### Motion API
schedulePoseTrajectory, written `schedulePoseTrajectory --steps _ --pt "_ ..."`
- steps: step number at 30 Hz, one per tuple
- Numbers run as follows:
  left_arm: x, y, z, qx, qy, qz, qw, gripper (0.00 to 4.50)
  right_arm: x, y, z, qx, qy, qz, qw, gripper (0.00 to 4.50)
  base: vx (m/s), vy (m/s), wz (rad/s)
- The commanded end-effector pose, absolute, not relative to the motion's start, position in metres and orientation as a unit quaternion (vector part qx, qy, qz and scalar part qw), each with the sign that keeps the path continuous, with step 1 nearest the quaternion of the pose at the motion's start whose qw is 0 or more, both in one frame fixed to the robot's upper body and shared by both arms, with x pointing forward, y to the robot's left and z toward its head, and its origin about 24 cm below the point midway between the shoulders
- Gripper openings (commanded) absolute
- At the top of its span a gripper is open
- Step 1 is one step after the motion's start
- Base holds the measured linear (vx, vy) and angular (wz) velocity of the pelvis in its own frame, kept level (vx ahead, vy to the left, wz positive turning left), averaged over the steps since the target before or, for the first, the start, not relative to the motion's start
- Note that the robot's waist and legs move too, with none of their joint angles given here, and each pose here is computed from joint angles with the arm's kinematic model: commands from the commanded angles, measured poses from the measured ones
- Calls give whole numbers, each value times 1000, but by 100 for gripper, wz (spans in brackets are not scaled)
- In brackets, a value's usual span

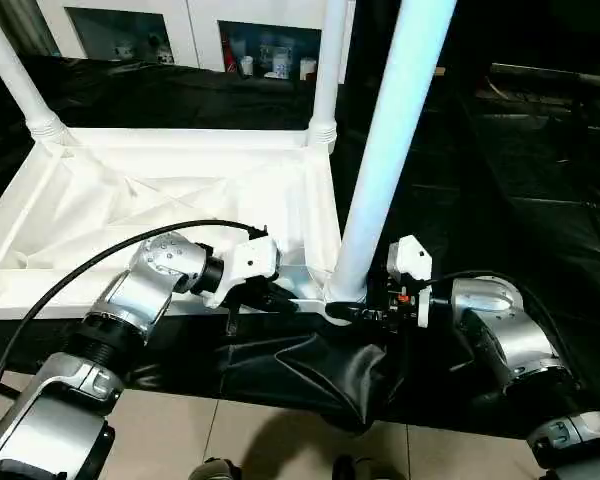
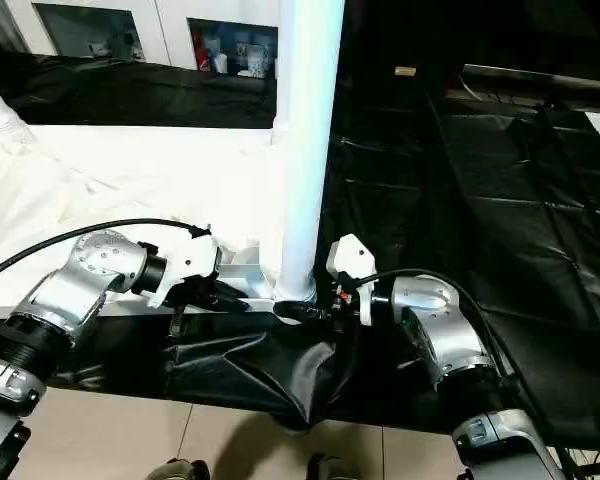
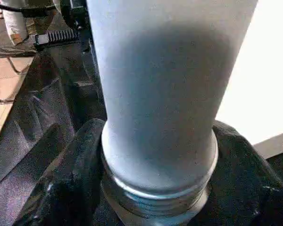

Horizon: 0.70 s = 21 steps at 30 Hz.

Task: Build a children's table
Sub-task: Rotate leg to tighten

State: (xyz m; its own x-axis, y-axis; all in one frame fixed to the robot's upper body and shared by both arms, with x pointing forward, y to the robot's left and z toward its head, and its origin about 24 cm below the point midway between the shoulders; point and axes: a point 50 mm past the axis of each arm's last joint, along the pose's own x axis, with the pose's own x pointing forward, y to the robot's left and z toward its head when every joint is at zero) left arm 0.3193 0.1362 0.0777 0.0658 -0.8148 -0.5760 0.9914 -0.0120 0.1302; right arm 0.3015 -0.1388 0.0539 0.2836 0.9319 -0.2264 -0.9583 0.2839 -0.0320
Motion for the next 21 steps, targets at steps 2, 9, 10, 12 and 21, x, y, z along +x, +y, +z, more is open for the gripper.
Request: schedulePoseTrajectory --steps 2,9,10,12,21 --pt "312 135 69 266 189 -680 656 0 299 -143 52 -77 87 581 805 274 0 0 0" --pt "332 126 61 275 196 -594 730 0 306 -137 31 -58 112 480 868 272 0 0 0" --pt "336 122 59 271 200 -572 748 0 308 -134 27 -50 115 454 882 272 0 0 0" --pt "339 118 58 270 202 -557 759 0 310 -132 24 -44 116 423 897 272 0 0 0" --pt "352 70 50 234 218 -473 821 0 337 -121 7 27 160 92 982 272 0 0 0"
